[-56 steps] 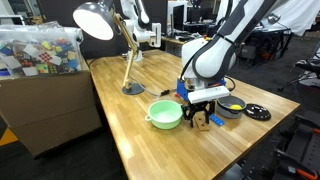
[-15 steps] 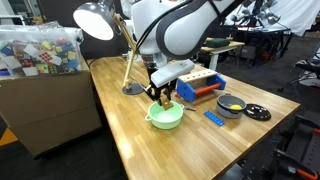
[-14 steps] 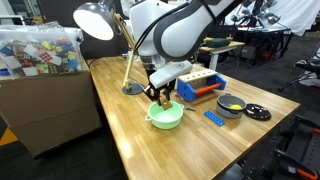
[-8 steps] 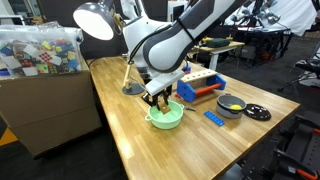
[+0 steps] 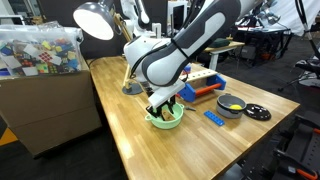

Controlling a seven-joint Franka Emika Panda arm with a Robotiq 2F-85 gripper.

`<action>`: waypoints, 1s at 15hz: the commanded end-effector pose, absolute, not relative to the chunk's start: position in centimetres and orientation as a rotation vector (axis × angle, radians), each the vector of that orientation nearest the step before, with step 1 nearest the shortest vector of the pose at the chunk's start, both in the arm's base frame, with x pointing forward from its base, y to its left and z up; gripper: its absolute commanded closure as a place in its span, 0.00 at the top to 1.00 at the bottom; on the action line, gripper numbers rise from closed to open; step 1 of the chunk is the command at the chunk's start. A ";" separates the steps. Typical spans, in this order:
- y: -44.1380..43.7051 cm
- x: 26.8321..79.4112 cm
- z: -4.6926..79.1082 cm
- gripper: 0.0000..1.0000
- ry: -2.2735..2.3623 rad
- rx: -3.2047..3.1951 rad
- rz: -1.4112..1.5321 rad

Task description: Pick the wooden object on the table and put it in the green bowl

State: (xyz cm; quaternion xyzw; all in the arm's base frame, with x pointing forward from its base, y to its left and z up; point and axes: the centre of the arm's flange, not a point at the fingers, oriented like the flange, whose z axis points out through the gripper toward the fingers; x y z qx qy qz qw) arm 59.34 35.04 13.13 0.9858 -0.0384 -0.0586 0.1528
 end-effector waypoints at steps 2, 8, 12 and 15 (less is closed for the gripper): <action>35.0 59.5 14.5 0.89 -0.115 2.812 -0.176; 33.9 58.8 16.3 1.00 -0.153 2.808 -0.121; 32.0 57.6 18.4 1.00 -0.196 2.790 -0.062; 30.9 55.7 21.5 1.00 -0.177 2.803 -0.065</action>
